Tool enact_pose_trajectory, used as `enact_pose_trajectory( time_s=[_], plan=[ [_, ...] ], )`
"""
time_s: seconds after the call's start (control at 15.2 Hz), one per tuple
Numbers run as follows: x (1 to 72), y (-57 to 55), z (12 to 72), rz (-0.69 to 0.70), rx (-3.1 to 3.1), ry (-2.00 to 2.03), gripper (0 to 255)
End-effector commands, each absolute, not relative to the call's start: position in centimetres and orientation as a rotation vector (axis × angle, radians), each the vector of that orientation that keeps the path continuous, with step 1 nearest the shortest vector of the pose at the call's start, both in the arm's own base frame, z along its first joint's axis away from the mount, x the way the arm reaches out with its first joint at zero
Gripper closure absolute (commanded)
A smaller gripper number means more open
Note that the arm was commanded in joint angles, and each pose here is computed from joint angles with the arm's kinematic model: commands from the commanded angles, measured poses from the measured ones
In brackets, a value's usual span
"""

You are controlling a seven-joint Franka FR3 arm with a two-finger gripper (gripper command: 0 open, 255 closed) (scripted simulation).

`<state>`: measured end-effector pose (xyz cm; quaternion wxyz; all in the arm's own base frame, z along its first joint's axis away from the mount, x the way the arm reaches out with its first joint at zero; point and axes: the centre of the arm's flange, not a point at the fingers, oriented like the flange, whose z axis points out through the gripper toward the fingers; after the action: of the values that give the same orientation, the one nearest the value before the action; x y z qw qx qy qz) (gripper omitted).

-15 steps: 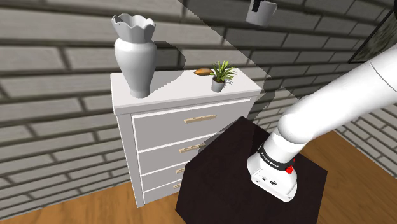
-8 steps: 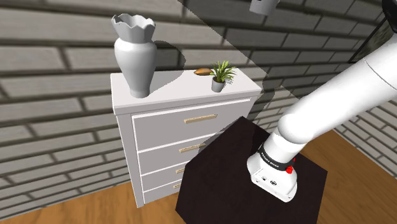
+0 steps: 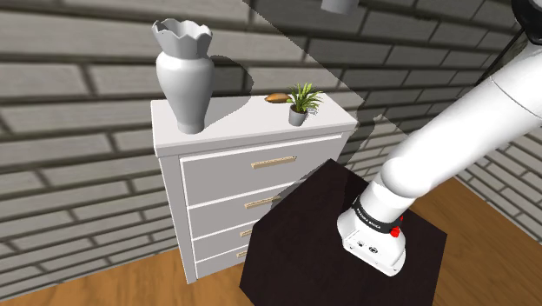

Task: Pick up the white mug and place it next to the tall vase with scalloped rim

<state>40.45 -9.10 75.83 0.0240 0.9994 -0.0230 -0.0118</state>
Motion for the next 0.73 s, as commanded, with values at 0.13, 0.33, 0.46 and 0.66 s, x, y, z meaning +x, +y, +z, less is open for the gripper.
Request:
enact_pose_trajectory(
  time_s=[0.13, 0.33, 0.46, 0.66],
  plan=[
    [42.5, -4.0, 75.8, -0.036, 3.093, -0.074, 255],
    [44.0, -0.4, 75.8, -0.036, 3.093, -0.074, 255],
    [45.1, 2.0, 75.8, -0.036, 3.093, -0.074, 255],
    [45.5, 3.0, 74.8, -0.036, 3.093, -0.074, 255]
  ],
)
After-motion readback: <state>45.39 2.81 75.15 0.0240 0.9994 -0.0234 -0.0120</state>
